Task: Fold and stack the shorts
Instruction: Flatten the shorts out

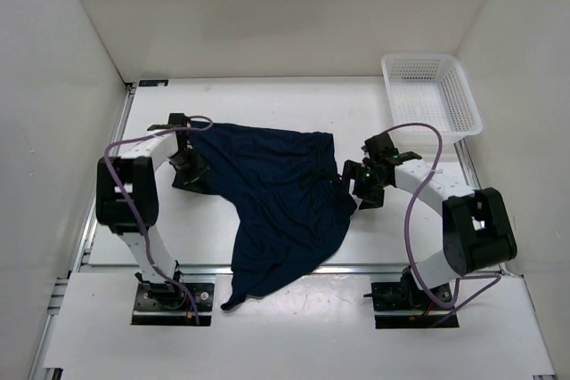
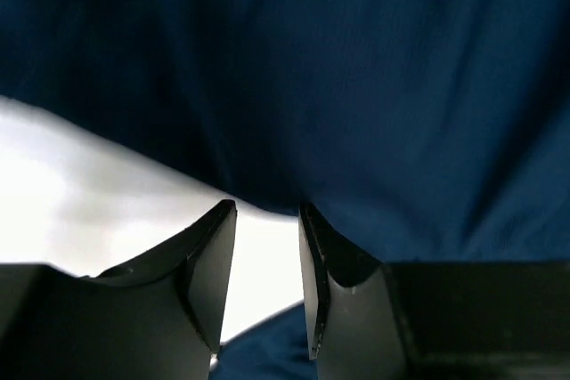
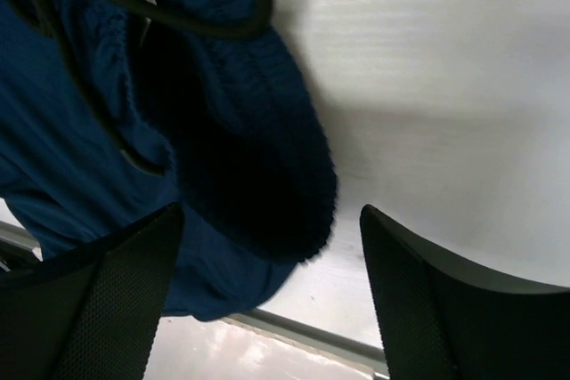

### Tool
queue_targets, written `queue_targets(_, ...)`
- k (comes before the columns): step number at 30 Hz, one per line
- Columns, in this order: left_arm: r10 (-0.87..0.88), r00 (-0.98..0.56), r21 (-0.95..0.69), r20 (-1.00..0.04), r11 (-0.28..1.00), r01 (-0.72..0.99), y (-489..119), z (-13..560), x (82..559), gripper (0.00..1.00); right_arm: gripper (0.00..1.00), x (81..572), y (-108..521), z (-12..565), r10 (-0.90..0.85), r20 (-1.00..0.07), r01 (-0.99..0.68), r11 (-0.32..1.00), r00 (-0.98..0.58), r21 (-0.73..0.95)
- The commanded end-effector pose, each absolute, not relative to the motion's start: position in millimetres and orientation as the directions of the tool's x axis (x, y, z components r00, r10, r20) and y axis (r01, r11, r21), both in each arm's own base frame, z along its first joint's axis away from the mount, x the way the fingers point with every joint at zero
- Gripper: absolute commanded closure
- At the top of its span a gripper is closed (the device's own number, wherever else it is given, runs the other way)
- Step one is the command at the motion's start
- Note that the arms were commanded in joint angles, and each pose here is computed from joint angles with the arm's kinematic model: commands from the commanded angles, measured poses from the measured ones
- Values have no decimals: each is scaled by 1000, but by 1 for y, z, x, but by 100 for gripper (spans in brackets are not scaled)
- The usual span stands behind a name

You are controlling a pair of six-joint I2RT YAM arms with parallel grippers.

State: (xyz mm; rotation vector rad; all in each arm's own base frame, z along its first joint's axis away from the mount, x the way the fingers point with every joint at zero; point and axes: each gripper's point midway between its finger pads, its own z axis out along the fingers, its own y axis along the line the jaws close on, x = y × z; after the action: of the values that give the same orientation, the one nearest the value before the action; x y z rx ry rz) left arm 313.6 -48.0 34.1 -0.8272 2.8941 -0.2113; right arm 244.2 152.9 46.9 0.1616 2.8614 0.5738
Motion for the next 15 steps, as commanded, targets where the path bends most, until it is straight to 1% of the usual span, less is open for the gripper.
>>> queue_targets(1,-543,-823,-219,-164,834,-507,-47,47,359,54,21,252,171,42,134,-201,30,892,-970,451)
queue_targets(3,-543,-824,-217,-161,834,-507,-47,42,372,56,30,252,178,36,136,-168,39,877,-976,480)
queue_targets(4,-536,-830,-211,-156,839,-502,-47,34,384,57,41,257,180,36,148,-169,48,873,-974,485)
queue_targets(6,-526,-840,-203,-132,844,-496,-48,25,390,58,58,260,185,32,149,-149,60,874,-978,481)
queue_targets(7,-526,-844,-188,-108,844,-502,-48,15,392,60,75,262,181,28,164,-147,81,887,-975,454)
queue_targets(9,-526,-843,-192,-114,844,-501,-48,15,403,61,90,266,177,26,192,-145,114,898,-971,425)
queue_targets(10,-526,-844,-185,-102,844,-503,-48,8,406,61,100,269,172,25,231,-143,153,897,-962,415)
queue_targets(11,-518,-847,-191,-115,849,-493,-48,11,415,61,100,273,163,23,272,-139,198,896,-952,398)
queue_targets(12,-516,-851,-215,-98,846,-488,-54,11,419,61,100,278,156,25,305,-158,227,896,-939,383)
queue_targets(14,-486,-867,-244,-111,859,-450,-61,13,440,63,100,289,143,23,400,-161,317,868,-902,382)
queue_targets(15,-476,-874,-238,-99,864,-444,-66,13,443,63,100,295,139,25,432,-170,345,858,-886,380)
